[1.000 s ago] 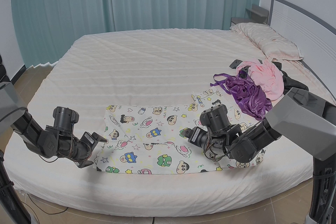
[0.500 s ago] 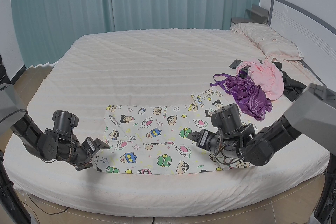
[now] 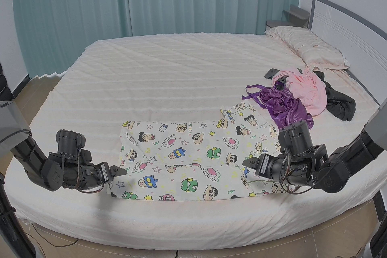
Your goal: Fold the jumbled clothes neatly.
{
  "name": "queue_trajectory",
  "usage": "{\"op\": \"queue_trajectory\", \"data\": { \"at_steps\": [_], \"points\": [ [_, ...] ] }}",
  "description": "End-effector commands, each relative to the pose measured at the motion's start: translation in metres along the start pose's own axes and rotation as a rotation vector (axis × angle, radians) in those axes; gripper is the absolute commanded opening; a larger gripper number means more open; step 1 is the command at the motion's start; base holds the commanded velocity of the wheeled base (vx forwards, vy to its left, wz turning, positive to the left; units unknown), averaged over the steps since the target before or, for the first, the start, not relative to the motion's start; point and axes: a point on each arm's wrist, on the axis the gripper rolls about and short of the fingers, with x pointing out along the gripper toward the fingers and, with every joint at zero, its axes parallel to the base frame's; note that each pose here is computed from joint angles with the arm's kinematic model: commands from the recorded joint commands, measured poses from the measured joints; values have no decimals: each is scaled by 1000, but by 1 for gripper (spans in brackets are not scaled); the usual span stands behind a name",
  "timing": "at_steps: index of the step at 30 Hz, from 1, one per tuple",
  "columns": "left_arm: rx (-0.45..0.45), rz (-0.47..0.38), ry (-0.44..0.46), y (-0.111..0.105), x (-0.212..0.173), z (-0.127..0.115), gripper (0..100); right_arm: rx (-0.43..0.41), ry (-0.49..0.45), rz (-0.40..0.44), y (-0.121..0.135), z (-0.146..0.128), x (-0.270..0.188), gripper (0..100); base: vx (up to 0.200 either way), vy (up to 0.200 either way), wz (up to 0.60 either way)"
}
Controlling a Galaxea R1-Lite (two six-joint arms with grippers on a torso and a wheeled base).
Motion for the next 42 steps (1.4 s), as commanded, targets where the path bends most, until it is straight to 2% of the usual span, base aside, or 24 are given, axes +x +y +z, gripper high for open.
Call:
{"op": "queue_trajectory", "data": {
  "at_steps": [1, 4, 8, 12, 13, 24, 29, 42],
  "points": [
    [79, 9, 26, 6, 7, -4, 100, 3, -6, -15, -7, 2, -5, 100, 0, 0, 0],
    [115, 14, 43, 8, 13, -6, 100, -2, -5, -25, -10, 3, -3, 100, 0, 0, 0],
    [124, -41, 57, 8, 16, -6, 100, -7, -5, -28, -11, 3, -3, 100, 0, 0, 0],
    [130, -58, 56, 8, 17, -7, 100, -3, -4, -35, -13, 4, -2, 100, 0, 0, 0],
    [129, -57, 59, 8, 17, -7, 0, -1, -4, -37, -14, 4, -2, 100, 0, 0, 0],
    [111, 27, 72, 16, 16, -14, 0, 11, 5, -71, -24, 5, 6, 100, 0, 0, 0],
    [126, 39, 109, 19, 9, -27, 0, 19, 14, -96, -31, 5, 13, 100, 0, 0, 0],
    [142, 77, 124, 24, 3, -36, 0, 35, 6, -112, -37, 8, 15, 100, 0, 0, 0]
  ]
}}
